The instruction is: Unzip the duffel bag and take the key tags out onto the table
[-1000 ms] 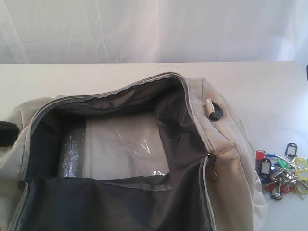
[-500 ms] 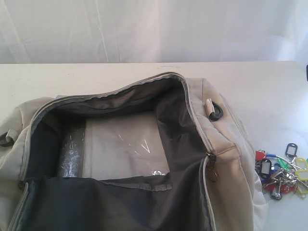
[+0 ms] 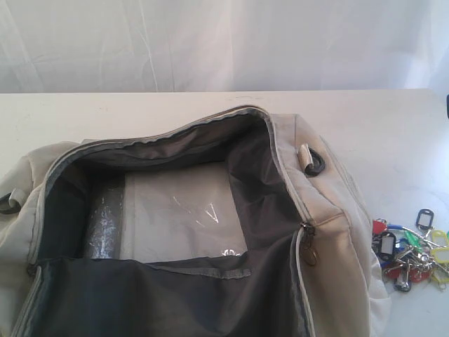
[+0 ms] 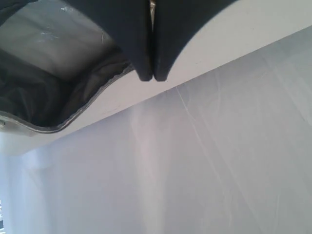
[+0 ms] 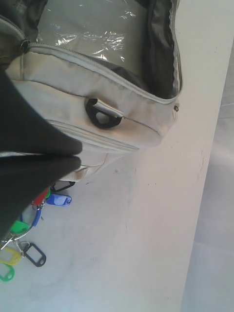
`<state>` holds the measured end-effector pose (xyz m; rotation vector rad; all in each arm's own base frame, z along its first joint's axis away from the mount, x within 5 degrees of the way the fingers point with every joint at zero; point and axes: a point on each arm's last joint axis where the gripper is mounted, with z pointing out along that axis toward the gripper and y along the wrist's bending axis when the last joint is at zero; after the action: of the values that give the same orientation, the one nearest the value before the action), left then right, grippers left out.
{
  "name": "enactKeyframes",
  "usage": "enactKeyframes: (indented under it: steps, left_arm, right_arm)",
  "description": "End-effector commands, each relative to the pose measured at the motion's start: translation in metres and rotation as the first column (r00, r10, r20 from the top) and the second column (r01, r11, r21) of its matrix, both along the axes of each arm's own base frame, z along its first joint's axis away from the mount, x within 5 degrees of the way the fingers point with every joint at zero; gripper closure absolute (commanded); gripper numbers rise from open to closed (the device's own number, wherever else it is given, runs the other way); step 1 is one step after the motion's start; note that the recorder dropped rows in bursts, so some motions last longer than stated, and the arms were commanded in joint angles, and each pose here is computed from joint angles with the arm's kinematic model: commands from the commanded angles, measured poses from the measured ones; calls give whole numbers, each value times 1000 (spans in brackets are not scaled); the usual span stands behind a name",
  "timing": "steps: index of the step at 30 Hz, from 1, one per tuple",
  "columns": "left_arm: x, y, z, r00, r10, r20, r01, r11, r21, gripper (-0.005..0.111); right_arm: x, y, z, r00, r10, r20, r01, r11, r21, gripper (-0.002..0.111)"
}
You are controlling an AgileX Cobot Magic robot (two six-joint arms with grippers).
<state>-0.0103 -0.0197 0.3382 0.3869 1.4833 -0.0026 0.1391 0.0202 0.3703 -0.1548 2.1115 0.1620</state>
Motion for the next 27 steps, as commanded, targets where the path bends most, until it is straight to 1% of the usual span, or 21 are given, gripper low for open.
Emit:
enactKeyframes:
  steps: [1,6,11,12,13,14,15,16,17,18,20,22,27]
  left_arm:
    - [13,-1,-23,997,-3,-77,2,1000,-18,107]
    - [30,-2,-60,980,-3,-201,1,1000,-14,107]
    - [43,-2,-102,943,-2,-332,-1,1000,-9,107]
    - [47,-2,-120,922,-2,-387,-1,1000,-7,107]
    - [48,-2,-130,910,-1,-415,-2,1000,-6,107]
    - [51,-2,-147,892,4,-452,-8,1000,-6,107]
    - [53,-1,-157,884,10,-468,-14,1000,-6,107]
    - [55,0,-174,873,23,-487,-30,1000,-7,107]
    - [56,0,-179,874,31,-486,-40,999,-7,107]
    - [60,3,-172,911,68,-407,-82,996,-17,107]
    - [63,8,-166,932,129,-337,-145,989,-23,107]
    - [64,10,-164,933,159,-324,-176,984,-25,107]
    - [64,10,-164,933,159,-324,-176,984,-25,107]
  right_arm:
    - [-1,-1,0,1000,-2,10,2,1000,-2,108]
    - [-1,-1,0,1000,-2,10,2,1000,-2,108]
    - [-1,-1,0,1000,-2,10,2,1000,-2,108]
    - [-1,-1,0,1000,-2,10,2,1000,-2,108]
    - [-1,-1,0,1000,-2,10,2,1000,-2,108]
    - [-1,-1,0,1000,-2,10,2,1000,-2,108]
    - [-1,-1,0,1000,-2,10,2,1000,-2,108]
    - [-1,-1,0,1000,-2,10,2,1000,-2,108]
    - [-1,-1,0,1000,-2,10,2,1000,-2,108]
    - [-1,-1,0,1000,-2,10,2,1000,-2,108]
    - [-1,-1,0,1000,-2,10,2,1000,-2,108]
    - [-1,-1,0,1000,-2,10,2,1000,-2,108]
    - [-1,-1,0,1000,-2,10,2,1000,-2,108]
